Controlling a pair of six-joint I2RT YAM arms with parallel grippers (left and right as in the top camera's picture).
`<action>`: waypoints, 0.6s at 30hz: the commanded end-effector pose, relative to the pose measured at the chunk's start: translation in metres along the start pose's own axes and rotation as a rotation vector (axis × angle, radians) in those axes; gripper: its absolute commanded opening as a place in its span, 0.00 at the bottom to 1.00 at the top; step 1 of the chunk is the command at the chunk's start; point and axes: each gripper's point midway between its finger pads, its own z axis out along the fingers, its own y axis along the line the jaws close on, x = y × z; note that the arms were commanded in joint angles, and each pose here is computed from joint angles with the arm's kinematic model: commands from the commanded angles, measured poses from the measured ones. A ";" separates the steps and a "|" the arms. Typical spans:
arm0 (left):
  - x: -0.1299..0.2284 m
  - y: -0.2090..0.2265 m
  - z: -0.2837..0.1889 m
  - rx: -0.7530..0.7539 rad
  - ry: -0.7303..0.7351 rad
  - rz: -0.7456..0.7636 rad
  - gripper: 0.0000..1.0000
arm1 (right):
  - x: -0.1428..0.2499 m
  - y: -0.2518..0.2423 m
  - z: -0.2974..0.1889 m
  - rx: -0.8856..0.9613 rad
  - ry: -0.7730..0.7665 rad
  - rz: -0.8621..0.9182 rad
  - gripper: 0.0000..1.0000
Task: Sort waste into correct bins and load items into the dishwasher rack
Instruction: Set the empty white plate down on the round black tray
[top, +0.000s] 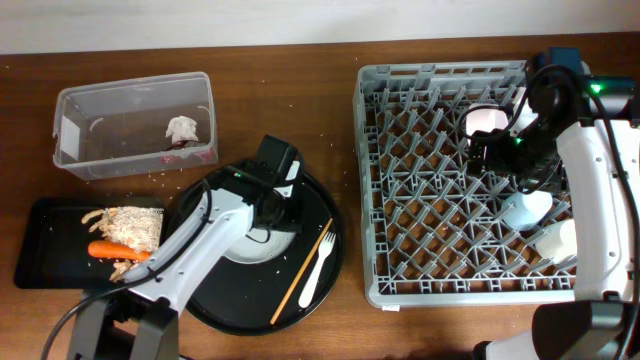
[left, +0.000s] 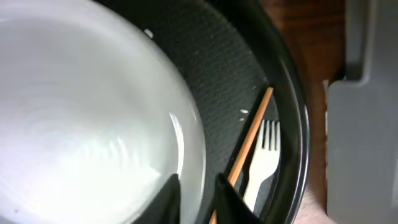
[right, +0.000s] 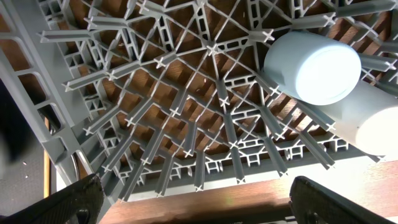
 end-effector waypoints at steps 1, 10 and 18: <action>-0.002 -0.002 -0.003 0.007 -0.018 0.002 0.42 | 0.001 0.002 0.000 -0.002 0.002 -0.012 0.98; 0.022 0.140 -0.122 -0.179 -0.095 -0.455 0.80 | 0.007 0.042 -0.003 -0.186 0.018 -0.129 0.98; 0.069 0.204 -0.127 -0.235 -0.040 -0.733 0.93 | 0.065 0.249 0.020 -0.319 -0.091 -0.733 0.98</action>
